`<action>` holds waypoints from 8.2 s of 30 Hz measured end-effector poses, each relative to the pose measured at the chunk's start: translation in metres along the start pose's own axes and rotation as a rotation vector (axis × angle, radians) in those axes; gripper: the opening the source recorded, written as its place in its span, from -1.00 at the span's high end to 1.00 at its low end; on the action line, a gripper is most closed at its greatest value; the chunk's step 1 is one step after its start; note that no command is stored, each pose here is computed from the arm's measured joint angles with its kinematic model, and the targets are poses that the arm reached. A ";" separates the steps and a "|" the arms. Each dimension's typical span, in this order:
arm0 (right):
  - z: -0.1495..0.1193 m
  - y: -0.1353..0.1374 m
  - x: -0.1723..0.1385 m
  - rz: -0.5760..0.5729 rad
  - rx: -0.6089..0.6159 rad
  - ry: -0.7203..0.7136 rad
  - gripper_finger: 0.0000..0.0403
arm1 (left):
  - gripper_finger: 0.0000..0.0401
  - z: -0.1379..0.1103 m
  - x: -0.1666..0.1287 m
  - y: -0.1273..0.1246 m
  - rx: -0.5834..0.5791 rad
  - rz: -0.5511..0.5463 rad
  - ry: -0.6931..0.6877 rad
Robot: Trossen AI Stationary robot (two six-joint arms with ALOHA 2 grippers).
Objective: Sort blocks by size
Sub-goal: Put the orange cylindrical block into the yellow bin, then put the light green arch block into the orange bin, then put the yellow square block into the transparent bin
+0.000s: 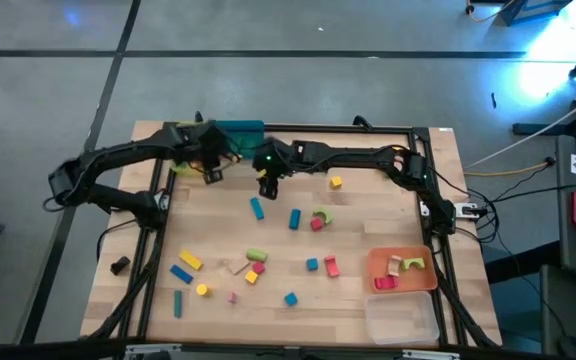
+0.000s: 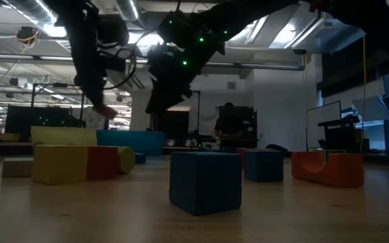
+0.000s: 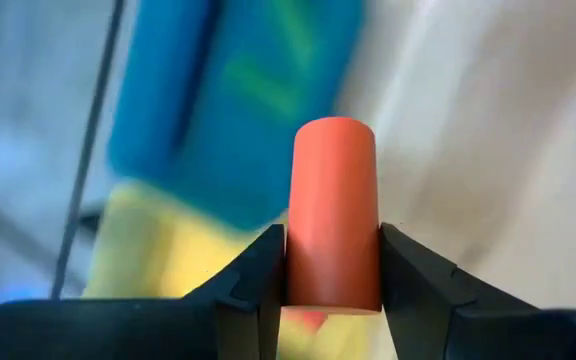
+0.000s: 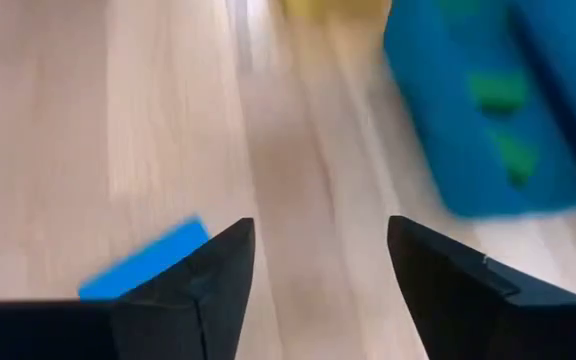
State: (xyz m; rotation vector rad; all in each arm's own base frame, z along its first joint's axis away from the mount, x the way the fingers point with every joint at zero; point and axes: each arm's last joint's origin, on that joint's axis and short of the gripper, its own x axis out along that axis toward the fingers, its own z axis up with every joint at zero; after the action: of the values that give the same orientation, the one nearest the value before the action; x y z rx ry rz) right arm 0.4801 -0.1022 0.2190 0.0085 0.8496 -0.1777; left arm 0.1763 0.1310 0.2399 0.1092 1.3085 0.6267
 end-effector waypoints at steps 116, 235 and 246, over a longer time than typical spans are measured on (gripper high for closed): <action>-0.169 0.190 -0.252 -0.215 0.560 0.970 0.73 | 0.02 -0.014 0.013 0.051 -0.654 0.257 0.007; -0.104 0.044 -0.132 0.311 -0.189 0.808 0.33 | 0.02 0.026 -0.039 -0.005 -0.317 -0.214 -0.479; -0.116 0.172 -0.195 0.204 -0.073 0.803 0.32 | 0.02 0.041 -0.053 -0.040 -0.215 -0.307 -0.576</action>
State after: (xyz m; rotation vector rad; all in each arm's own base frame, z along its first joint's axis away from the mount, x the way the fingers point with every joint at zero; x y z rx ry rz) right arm 0.2949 0.1060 0.2771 0.1033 1.6465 0.0609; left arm 0.2223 0.0829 0.2799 -0.0840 0.6769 0.4233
